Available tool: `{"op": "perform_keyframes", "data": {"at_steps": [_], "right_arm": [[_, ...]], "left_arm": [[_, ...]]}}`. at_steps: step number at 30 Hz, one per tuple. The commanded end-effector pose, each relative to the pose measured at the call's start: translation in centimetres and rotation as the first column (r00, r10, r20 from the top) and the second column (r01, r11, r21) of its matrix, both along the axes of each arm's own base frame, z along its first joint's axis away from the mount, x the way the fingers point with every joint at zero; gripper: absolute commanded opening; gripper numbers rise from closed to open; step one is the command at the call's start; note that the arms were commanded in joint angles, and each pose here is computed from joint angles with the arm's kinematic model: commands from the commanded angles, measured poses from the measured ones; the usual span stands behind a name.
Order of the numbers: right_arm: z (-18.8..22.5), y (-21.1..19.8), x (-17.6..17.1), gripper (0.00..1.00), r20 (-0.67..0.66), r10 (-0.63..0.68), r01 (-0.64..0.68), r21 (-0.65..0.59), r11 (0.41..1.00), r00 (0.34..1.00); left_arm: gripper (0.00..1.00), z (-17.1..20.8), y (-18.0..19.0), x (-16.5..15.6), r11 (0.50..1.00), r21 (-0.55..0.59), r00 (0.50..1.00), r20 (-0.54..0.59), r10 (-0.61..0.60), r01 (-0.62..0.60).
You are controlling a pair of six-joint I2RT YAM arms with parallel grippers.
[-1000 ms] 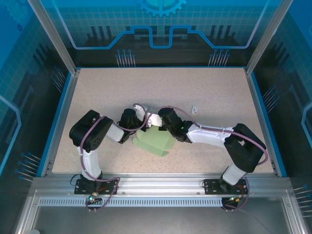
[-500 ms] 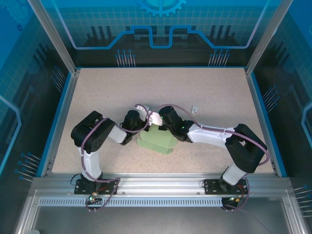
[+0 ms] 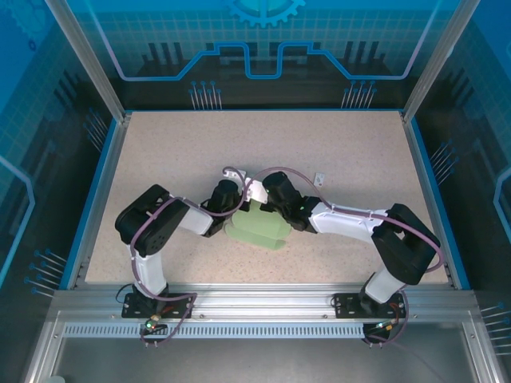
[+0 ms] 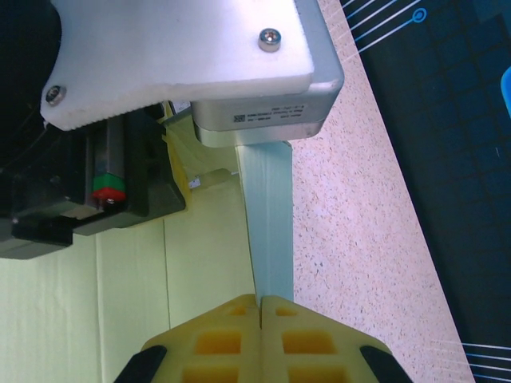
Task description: Fold the paper box
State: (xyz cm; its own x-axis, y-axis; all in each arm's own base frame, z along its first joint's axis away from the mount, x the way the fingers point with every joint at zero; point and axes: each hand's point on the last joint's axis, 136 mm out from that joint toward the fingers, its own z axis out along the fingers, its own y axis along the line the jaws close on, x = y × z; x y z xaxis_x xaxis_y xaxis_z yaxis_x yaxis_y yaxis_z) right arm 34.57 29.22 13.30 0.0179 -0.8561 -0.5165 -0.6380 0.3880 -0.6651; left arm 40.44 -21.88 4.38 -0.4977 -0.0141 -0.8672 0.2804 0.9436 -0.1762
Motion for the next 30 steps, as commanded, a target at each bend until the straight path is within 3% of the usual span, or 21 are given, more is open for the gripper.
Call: {"op": "perform_keyframes", "data": {"at_steps": [1,7,14,30], "right_arm": [[-1.3,0.0,-2.4,0.0,-0.088,0.035,-0.035,0.003,0.999,0.995],[-1.0,-0.3,-1.8,0.0,-0.087,0.012,-0.01,0.025,1.0,0.996],[-0.2,-0.7,-0.8,0.0,-0.082,-0.038,0.042,0.053,0.998,0.996],[0.4,-0.6,0.2,0.0,-0.063,-0.058,0.061,0.042,0.997,0.996]], "left_arm": [[0.07,-0.8,6.3,2.0,0.941,0.094,0.945,-0.012,0.328,-0.325],[0.13,-0.1,2.9,1.7,0.991,0.039,0.991,0.033,0.129,-0.13],[0.21,0.6,0.9,0.4,0.999,0.029,0.996,0.083,-0.043,0.041],[0.47,3.2,-0.4,-1.1,0.988,-0.017,0.981,0.126,-0.148,0.151]]}}
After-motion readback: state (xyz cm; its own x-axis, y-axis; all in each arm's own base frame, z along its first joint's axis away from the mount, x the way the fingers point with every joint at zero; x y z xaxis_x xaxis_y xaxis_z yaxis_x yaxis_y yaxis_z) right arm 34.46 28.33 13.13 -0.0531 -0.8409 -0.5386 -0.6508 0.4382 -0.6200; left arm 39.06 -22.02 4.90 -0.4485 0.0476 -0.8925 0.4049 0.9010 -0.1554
